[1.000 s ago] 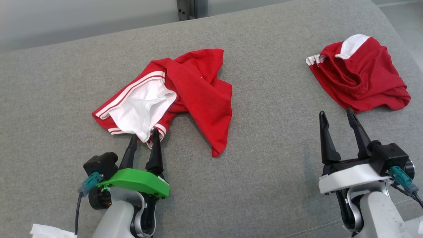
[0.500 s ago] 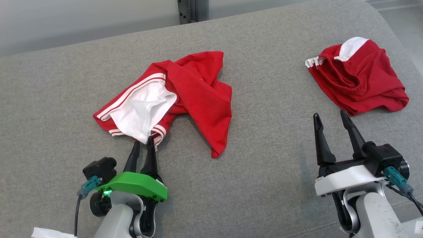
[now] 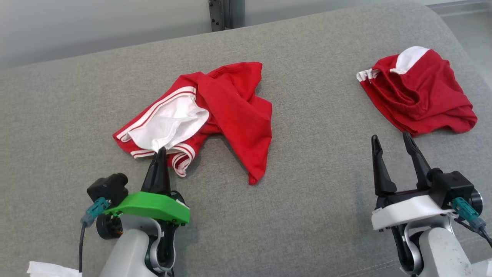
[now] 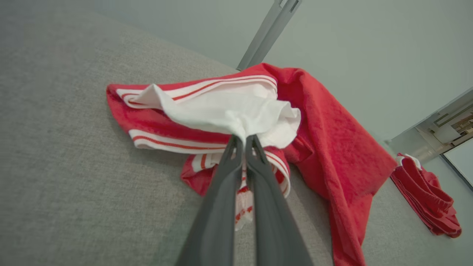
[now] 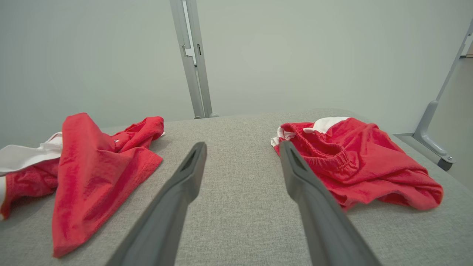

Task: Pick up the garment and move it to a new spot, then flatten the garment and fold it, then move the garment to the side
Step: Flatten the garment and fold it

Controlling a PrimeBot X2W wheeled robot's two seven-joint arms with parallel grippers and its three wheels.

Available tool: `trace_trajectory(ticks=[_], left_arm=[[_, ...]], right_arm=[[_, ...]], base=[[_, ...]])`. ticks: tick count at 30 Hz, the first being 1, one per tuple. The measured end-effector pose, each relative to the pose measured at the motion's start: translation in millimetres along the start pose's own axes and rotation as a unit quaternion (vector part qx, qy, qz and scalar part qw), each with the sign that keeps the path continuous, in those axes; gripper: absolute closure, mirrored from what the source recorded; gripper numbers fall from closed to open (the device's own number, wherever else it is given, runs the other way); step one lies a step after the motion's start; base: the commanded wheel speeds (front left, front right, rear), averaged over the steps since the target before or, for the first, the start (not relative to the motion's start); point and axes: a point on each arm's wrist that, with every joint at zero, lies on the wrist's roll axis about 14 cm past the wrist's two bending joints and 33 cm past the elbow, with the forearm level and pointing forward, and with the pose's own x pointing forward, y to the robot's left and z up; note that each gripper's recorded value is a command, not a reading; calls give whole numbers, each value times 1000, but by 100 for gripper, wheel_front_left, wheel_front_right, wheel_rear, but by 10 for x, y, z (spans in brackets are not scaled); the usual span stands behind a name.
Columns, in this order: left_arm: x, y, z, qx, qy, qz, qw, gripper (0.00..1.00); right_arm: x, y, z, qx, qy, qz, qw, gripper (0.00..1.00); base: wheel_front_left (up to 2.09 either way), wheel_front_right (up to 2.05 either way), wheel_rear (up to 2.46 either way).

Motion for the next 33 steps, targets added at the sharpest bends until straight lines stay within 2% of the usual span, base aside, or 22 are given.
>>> trace_trajectory(ticks=[9, 15, 18, 23, 29, 30, 31, 32, 33], left_arm=[[-390, 138, 597, 26, -97, 15, 995, 100], [-841, 592, 799, 48, -121, 92, 987, 100], [-1041, 849, 761, 53, -112, 137, 983, 100], [-1225, 1157, 445, 44, -63, 190, 979, 100], [-1206, 1277, 240, 31, -35, 208, 977, 100], [-1176, 1261, 247, 31, -37, 204, 978, 92], [-1149, 1255, 258, 32, -39, 203, 978, 55], [-1123, 1248, 273, 35, -40, 200, 978, 0], [-1106, 1243, 295, 40, -43, 198, 978, 0]], right_arm=[[88, 262, -28, 11, 0, 37, 999, 0], [129, 447, -44, 17, 1, 63, 998, 0], [143, 516, -41, 18, 1, 72, 997, 0], [130, 503, -89, 15, 8, 71, 997, 0], [100, 481, -196, 11, 25, 68, 997, 0], [94, 487, -210, 11, 28, 69, 997, 0], [86, 500, -229, 11, 31, 71, 997, 0], [77, 521, -251, 11, 35, 74, 997, 0], [69, 548, -266, 12, 37, 78, 996, 0]], base=[[0, 0, 0], [0, 0, 0], [0, 0, 0], [0, 0, 0], [0, 0, 0], [0, 0, 0], [0, 0, 0], [0, 0, 0], [0, 0, 0]])
